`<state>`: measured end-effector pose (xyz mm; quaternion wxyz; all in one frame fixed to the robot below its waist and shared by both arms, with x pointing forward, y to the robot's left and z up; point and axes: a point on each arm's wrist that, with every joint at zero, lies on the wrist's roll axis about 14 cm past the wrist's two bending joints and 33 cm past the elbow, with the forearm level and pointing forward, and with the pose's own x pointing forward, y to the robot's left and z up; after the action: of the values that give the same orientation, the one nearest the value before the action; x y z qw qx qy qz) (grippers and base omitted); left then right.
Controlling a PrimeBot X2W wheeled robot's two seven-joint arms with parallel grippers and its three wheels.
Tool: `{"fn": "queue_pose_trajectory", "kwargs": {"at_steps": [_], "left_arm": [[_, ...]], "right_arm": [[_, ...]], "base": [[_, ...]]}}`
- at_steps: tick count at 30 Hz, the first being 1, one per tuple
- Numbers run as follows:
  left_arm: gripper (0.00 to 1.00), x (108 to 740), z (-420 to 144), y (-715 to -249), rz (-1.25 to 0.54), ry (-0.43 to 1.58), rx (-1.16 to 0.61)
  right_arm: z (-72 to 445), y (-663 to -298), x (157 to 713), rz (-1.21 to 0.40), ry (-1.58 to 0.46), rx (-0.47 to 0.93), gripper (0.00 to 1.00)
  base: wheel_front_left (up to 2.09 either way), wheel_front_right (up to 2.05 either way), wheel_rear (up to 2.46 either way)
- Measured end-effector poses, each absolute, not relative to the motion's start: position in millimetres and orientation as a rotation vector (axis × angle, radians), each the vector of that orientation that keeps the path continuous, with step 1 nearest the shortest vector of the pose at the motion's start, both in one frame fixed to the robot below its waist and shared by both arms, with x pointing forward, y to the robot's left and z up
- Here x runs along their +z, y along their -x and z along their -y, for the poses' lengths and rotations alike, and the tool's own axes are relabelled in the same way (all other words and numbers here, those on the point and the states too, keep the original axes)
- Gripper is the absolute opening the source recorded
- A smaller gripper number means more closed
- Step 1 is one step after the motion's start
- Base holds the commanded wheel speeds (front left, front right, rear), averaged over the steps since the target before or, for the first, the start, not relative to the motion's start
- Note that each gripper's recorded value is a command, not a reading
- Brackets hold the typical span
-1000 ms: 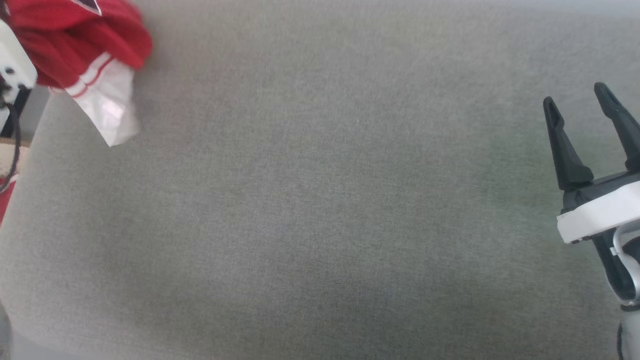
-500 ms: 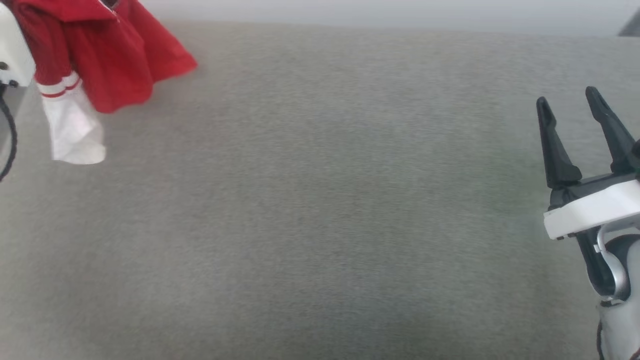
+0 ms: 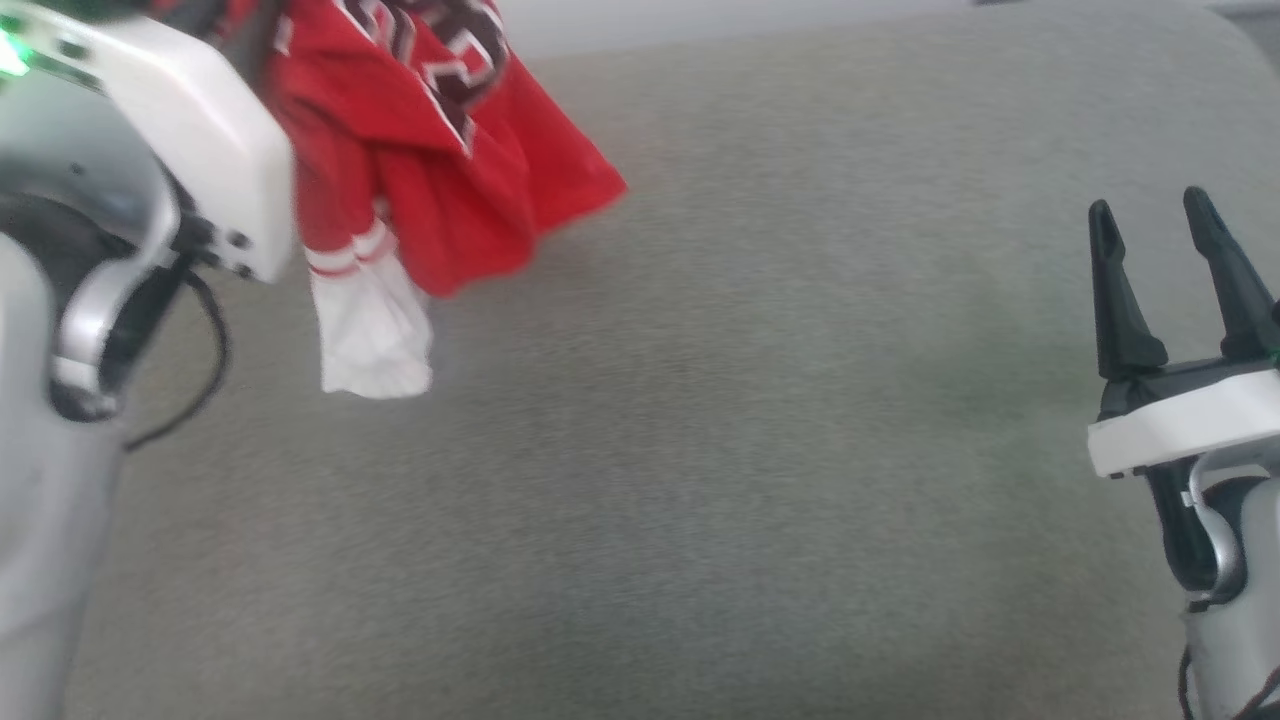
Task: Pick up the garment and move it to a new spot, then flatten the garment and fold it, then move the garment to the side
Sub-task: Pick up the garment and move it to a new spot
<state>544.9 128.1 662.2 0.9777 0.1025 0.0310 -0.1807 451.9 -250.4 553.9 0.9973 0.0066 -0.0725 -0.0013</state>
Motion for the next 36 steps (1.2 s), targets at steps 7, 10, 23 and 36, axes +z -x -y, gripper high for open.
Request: {"fn": "queue_pose_trajectory", "kwargs": {"at_steps": [7,10,23,36], "left_arm": [[0.0,588.0,-54.0,-541.4,-0.246,-0.173,-0.545],[0.0,545.8,-30.5,-530.3,-0.358,-0.159,-0.61],[0.13,394.6,-11.9,-471.6,-0.777,-0.178,-0.691],[1.0,409.5,-10.4,-477.7,-0.681,-0.08,-0.678]], "right_arm": [[285.5,-422.9,541.3,0.116,-0.015,-0.118,1.0],[292.9,-413.2,531.3,0.09,-0.023,-0.148,1.0],[272.6,-413.6,498.9,0.02,-0.068,-0.113,1.0],[258.9,-420.8,506.5,0.042,-0.062,-0.058,1.0]], "base": [[0.0,0.0,0.0],[0.0,0.0,0.0],[0.0,0.0,0.0],[0.0,0.0,0.0]]}}
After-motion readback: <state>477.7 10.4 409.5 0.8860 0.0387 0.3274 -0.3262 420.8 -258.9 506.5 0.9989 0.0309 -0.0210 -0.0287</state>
